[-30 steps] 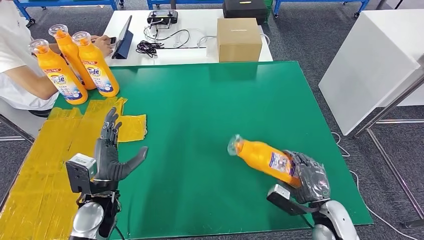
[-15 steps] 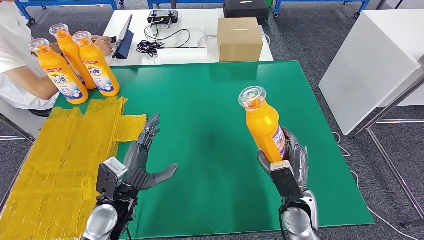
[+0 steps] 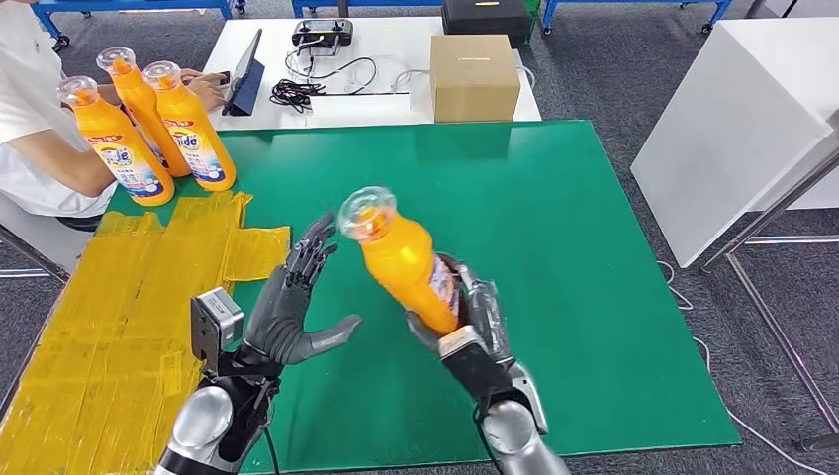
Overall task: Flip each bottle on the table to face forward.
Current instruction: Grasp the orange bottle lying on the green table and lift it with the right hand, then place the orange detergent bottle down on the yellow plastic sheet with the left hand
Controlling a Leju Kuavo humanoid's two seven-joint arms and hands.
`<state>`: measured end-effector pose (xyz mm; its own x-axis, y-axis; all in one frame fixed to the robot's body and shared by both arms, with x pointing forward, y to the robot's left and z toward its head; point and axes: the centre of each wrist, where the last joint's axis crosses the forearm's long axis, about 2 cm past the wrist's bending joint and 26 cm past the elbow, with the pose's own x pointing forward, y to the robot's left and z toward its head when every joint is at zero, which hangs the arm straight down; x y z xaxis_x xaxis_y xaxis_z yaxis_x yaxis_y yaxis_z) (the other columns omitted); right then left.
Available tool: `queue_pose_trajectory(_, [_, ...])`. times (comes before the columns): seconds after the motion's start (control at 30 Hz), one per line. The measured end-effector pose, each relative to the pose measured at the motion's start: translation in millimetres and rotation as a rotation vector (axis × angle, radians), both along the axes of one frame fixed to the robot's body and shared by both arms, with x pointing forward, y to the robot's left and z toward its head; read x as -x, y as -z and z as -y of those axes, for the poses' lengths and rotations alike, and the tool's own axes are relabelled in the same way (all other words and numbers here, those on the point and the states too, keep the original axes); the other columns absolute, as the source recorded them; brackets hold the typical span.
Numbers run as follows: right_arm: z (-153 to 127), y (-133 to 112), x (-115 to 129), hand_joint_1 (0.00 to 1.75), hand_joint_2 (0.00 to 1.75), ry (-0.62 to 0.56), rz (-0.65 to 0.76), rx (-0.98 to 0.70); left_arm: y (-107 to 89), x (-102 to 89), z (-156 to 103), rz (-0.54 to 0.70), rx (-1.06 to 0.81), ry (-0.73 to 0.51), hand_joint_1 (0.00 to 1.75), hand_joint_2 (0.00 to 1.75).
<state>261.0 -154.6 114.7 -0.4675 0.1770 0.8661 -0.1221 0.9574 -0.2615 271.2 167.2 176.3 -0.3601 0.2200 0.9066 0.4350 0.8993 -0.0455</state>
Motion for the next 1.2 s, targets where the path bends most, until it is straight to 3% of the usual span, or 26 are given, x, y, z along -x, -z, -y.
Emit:
queue_pose_trajectory(0.27, [-39, 6, 6, 1.75, 1.75, -0.144, 0.003, 0.007, -0.1, -4.5, -1, -0.010, 0.012, 0.004, 0.00, 1.75])
queue_pose_trajectory(0.93, [-75, 4, 7, 1.75, 1.75, -0.253, 0.084, 0.110, 7.2, -4.1, -2, -0.045, 0.045, 0.033, 0.00, 1.75])
queue_pose_trajectory(1.07, [-78, 5, 5, 1.75, 1.75, -0.266, 0.086, 0.125, 10.3, -3.2, -4, -0.057, 0.075, 0.038, 1.73, 1.75])
queue_pose_trajectory(1.2, [-80, 5, 4, 1.75, 1.75, -0.274, 0.090, 0.137, 12.1, -2.2, -5, -0.068, 0.113, 0.034, 1.75, 1.75])
